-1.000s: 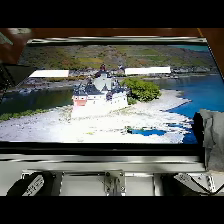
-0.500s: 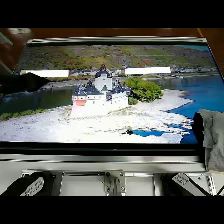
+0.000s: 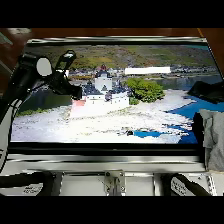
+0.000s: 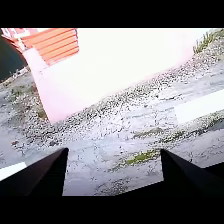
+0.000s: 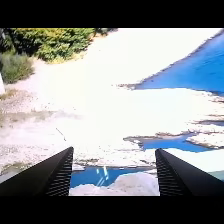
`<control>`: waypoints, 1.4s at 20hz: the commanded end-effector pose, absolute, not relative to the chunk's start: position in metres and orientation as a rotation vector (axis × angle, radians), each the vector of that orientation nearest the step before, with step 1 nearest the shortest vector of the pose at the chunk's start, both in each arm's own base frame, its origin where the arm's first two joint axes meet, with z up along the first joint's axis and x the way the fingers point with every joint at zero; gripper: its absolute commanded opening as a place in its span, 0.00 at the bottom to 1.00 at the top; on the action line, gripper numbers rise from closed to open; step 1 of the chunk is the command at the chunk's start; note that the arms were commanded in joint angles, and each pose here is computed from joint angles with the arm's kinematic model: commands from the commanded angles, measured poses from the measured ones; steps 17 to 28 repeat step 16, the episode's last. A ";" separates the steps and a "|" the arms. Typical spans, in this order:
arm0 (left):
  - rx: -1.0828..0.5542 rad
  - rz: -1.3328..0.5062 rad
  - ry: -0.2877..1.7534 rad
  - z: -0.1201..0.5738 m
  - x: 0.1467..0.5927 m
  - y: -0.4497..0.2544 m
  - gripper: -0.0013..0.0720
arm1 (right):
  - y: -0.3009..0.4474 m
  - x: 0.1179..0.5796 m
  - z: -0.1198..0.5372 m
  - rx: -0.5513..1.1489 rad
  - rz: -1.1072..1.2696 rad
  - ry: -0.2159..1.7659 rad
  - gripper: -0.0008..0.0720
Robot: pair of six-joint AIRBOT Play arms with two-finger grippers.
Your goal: Fold the shirts.
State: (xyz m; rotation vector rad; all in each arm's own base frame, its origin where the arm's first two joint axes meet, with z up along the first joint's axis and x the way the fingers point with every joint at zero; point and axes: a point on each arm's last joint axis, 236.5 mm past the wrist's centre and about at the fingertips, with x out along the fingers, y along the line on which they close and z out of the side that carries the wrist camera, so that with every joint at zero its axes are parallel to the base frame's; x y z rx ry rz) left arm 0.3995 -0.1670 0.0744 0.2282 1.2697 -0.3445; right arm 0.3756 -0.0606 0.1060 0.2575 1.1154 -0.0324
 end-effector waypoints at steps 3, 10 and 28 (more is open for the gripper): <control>0.243 -0.305 1.280 0.068 0.408 -0.167 0.92 | -0.033 0.375 0.095 0.232 0.020 1.148 0.89; 0.249 -0.309 1.280 0.069 0.407 -0.167 0.91 | -0.032 0.375 0.095 0.232 0.020 1.148 0.89; 0.262 -0.317 1.285 0.068 0.406 -0.166 0.91 | -0.032 0.375 0.095 0.232 0.020 1.148 0.89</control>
